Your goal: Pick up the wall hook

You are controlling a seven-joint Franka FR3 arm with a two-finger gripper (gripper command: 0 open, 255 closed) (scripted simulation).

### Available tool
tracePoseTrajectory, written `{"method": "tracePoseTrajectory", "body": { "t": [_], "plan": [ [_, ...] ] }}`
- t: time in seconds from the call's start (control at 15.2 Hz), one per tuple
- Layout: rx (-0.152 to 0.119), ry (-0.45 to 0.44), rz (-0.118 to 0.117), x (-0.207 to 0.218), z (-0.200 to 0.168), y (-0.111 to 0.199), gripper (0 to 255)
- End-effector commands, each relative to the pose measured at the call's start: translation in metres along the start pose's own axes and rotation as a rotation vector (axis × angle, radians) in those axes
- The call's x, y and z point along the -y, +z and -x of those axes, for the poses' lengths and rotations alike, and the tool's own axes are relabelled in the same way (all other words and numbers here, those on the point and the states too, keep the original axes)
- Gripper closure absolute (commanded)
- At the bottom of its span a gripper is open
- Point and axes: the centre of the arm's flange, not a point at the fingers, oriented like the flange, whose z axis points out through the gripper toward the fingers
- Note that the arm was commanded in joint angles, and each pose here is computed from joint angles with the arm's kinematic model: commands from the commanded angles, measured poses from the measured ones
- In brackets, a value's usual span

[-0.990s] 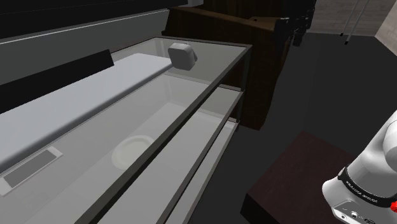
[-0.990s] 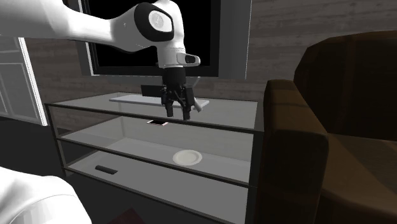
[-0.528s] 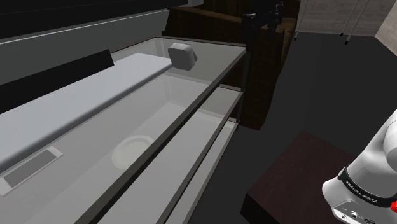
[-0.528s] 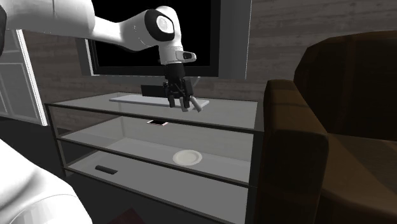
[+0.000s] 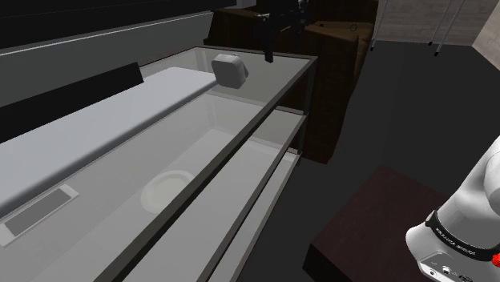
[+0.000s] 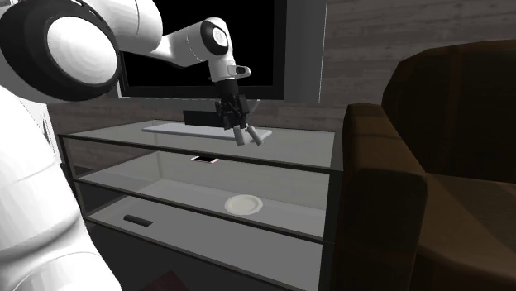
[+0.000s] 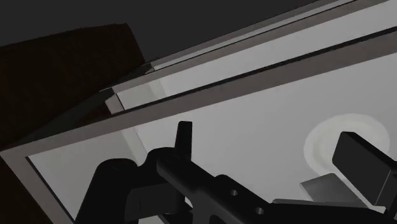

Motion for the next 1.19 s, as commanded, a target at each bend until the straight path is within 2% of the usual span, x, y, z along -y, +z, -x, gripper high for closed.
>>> {"method": "tracePoseTrajectory", "body": {
  "t": [0.0,0.53,0.99,1.12],
  "plan": [
    [-0.011,0.002,0.008,0.02,-0.016,-0.006,0],
    [-0.049,0.002,0.039,0.094,-0.071,-0.027,0],
    [-0.049,0.002,0.039,0.101,-0.068,0.012,0],
    [-0.049,0.002,0.039,0.101,-0.068,0.012,0]
  ]
}}
